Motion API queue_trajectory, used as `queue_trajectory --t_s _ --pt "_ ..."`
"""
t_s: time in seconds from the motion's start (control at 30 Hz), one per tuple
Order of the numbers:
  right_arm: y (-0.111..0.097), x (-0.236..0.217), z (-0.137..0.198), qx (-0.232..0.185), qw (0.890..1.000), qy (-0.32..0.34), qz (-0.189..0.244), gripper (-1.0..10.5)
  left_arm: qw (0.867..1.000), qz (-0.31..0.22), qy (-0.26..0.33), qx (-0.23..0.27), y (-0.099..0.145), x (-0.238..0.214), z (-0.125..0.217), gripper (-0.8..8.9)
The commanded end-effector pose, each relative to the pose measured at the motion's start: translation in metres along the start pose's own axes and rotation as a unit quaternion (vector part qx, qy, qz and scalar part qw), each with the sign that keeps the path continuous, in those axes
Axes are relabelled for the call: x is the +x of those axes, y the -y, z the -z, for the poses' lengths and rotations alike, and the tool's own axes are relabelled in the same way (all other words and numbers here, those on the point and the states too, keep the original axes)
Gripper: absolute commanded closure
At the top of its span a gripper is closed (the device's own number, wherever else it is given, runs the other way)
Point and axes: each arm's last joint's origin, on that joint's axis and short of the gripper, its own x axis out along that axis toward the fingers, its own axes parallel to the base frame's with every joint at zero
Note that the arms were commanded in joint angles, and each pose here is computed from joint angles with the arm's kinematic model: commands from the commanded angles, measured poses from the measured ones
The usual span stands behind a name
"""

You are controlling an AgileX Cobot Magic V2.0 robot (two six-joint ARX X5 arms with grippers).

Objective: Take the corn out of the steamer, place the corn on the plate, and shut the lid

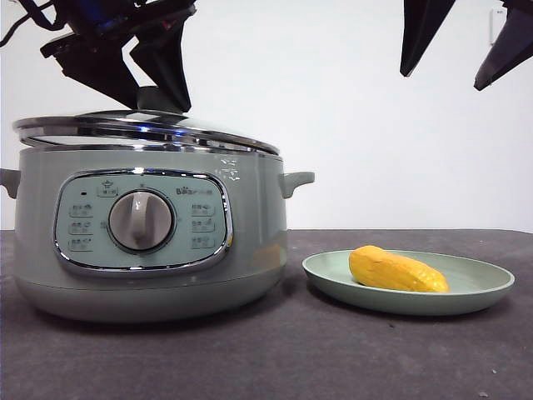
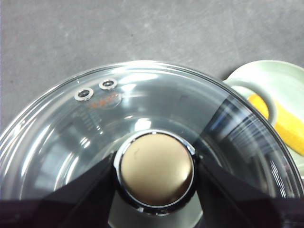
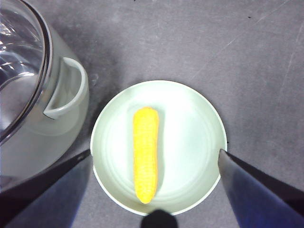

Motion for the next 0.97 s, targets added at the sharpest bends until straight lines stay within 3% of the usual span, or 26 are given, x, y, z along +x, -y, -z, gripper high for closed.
queue_trajectory --t_s 0.03,0.67,0.73,0.87,0.97 --pt "0.0 0.001 0.0 0.004 1.0 0.001 0.001 5.1 0.999 0.006 0.032 -0.003 0.002 -0.004 -0.007 8.22" --pt "0.0 0.001 0.0 0.004 1.0 0.001 -0.001 5.1 1.0 0.002 0.0 -0.011 0.001 0.007 0.012 8.09" --pt "0.0 0.001 0.0 0.004 1.0 0.001 -0.001 5.1 1.0 0.001 -0.002 -0.011 0.001 0.007 0.012 7.3" --pt "0.0 0.001 0.0 0.004 1.0 0.001 -0.001 5.1 1.0 -0.002 -0.003 -0.013 -0.001 0.007 0.012 3.77" --pt "0.0 0.001 0.0 0.004 1.0 0.001 -0.001 5.1 1.0 -0.005 0.002 -0.014 -0.002 0.007 0.011 3.66"
